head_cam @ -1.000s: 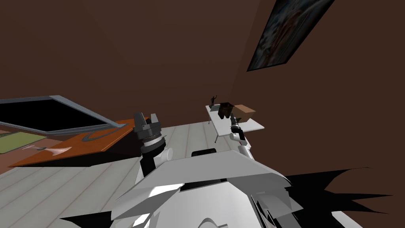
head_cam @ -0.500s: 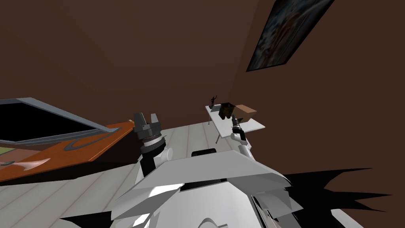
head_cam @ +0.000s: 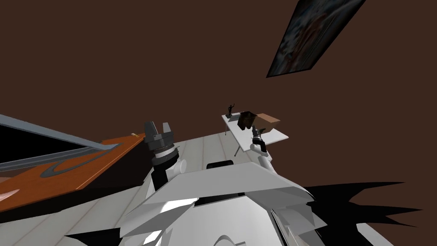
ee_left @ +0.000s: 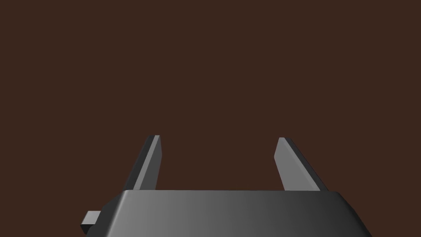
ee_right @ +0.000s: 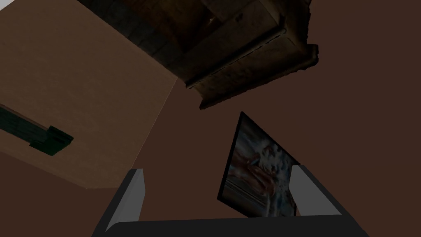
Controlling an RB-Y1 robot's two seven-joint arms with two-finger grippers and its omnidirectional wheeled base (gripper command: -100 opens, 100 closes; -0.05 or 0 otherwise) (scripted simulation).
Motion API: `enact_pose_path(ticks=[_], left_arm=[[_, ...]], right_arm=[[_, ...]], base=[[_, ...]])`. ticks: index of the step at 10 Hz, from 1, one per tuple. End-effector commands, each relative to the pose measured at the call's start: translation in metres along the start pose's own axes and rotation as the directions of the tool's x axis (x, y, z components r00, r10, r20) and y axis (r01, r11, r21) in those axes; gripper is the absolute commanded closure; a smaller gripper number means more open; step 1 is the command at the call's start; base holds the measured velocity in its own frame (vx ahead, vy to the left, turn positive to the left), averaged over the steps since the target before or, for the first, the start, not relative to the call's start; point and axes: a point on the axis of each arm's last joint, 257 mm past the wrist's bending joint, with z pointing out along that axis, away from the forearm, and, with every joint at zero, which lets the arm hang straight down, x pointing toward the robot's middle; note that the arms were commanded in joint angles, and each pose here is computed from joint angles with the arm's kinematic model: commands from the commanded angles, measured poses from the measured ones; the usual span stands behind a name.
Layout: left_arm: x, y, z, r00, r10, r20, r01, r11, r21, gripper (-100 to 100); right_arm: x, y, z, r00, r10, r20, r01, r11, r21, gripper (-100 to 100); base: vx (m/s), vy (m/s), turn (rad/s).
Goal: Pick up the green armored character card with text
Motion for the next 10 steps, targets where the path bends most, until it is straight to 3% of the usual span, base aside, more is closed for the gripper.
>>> enact_pose_path(ticks=[1,4,5,6,9,10], left_arm=[[0.0,0.0,0.0,1.0,0.0,0.0,0.0,1.0,0.0,0],[0.0,0.0,0.0,1.0,0.0,0.0,0.0,1.0,0.0,0],[0.0,0.0,0.0,1.0,0.0,0.0,0.0,1.0,0.0,0],[0.0,0.0,0.0,1.0,0.0,0.0,0.0,1.0,0.0,0],[0.0,0.0,0.0,1.0,0.0,0.0,0.0,1.0,0.0,0],[0.0,0.0,0.0,1.0,0.0,0.0,0.0,1.0,0.0,0]], right_arm=[[-0.009,-0.018,0.004,0.999,-0.038,0.025,0.037,0.999,0.035,-100],[-0.01,-0.046,0.002,0.993,-0.112,0.026,0.109,0.99,0.094,-100],[-0.01,-0.046,0.002,0.992,-0.121,0.025,0.118,0.988,0.095,-100],[-0.018,-0.065,0.001,0.988,-0.149,0.041,0.142,0.98,0.135,-100],[-0.025,-0.087,-0.001,0.973,-0.226,0.042,0.215,0.959,0.184,-100],[-0.038,-0.096,0.0,0.967,-0.245,0.07,0.226,0.951,0.211,-100]], base=[[0.097,0.043,-0.123],[0.117,0.073,-0.104],[0.066,0.047,0.013],[0.121,0.054,-0.148],[0.141,0.063,-0.093],[0.165,0.08,-0.097]])
